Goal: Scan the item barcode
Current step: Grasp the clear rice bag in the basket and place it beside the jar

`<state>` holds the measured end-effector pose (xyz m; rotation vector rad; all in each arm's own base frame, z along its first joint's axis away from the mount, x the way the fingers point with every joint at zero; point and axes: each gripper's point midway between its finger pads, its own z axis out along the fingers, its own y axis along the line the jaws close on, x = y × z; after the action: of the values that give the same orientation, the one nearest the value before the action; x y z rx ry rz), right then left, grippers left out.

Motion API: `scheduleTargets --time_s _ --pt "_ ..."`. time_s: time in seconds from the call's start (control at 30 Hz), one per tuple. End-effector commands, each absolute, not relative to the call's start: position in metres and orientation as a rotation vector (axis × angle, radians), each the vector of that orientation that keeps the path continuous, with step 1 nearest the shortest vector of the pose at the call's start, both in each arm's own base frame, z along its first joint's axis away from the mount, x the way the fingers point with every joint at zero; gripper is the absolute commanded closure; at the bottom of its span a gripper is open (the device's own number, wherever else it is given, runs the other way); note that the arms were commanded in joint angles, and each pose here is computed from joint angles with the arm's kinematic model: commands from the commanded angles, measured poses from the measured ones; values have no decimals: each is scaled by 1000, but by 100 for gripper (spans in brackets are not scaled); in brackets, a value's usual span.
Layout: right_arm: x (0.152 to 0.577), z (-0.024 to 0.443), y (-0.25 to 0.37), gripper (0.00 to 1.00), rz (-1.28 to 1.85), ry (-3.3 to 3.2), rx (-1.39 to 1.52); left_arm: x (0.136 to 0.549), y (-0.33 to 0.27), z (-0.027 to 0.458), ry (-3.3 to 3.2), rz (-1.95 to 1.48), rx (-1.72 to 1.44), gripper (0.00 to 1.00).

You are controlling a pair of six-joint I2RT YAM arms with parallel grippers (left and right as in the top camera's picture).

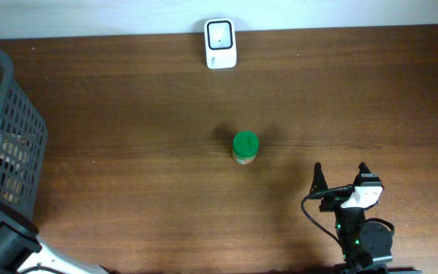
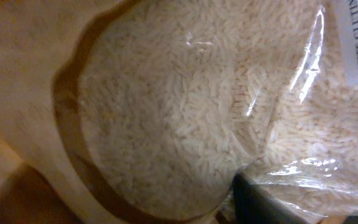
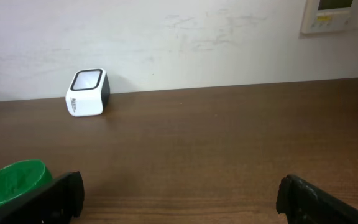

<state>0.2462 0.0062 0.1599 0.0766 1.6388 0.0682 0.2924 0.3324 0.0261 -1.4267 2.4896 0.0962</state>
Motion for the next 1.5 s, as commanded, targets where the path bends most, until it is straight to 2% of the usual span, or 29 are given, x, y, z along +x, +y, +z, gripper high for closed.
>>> scheduleTargets --time_s 0.0,0.03,0.1,0.23,0.33,0.43,0.5,0.57,0.6,0.63,0.7,0.77,0.87,0.97,1.1,1.17,1.2,1.23,1.27,1.3,1.37,1.4,1.47 --pt "246 157 3 2 52 1643 84 269 300 -31 2650 -12 -1509 95" --pt "246 157 3 2 52 1643 84 268 298 -29 2661 -19 -1516 100" --pt "246 157 3 2 52 1643 85 269 299 -18 2672 -26 -1522 100" --pt "246 157 3 2 52 1643 84 286 319 75 2581 29 -1468 100" --pt "246 157 3 2 52 1643 84 298 333 205 2326 143 -1375 100" --pt "246 157 3 2 52 1643 84 290 325 336 1903 177 -1392 100" --pt "246 157 3 2 52 1643 84 278 308 401 1728 165 -1334 100" --pt "246 157 3 2 52 1643 84 278 283 444 1626 64 -1246 100" --pt "246 157 3 2 52 1643 84 291 239 478 1601 -117 -1082 100" --pt "246 157 3 2 52 1643 84 298 212 486 1630 -195 -1006 100" --pt "246 157 3 2 52 1643 84 308 145 468 1817 -302 -874 100" --pt "246 157 3 2 52 1643 84 322 72 429 2093 -379 -624 100" --pt "246 157 3 2 52 1643 84 333 -20 356 2427 -500 -272 100" --pt "246 157 3 2 52 1643 84 335 -95 262 2672 -596 -40 100" --pt "246 157 3 2 52 1643 84 329 -158 136 2855 -665 -19 100" --pt "246 157 3 2 52 1643 84 330 -172 104 2884 -674 -51 100" --pt "246 157 3 2 52 1643 84 333 -173 100 2882 -678 -50 90" --pt "246 157 3 2 52 1643 85 336 -174 100 2868 -683 -46 44" --pt "246 157 3 2 52 1643 84 339 -175 102 2854 -686 -42 13" --pt "246 157 3 2 52 1643 84 346 -172 107 2835 -670 -51 2" --pt "246 157 3 2 52 1643 84 362 -159 138 2780 -665 -97 1" --pt "246 157 3 2 52 1643 84 377 -136 190 2696 -647 -107 1" --pt "246 157 3 2 52 1643 84 386 -91 264 2589 -487 -124 1"
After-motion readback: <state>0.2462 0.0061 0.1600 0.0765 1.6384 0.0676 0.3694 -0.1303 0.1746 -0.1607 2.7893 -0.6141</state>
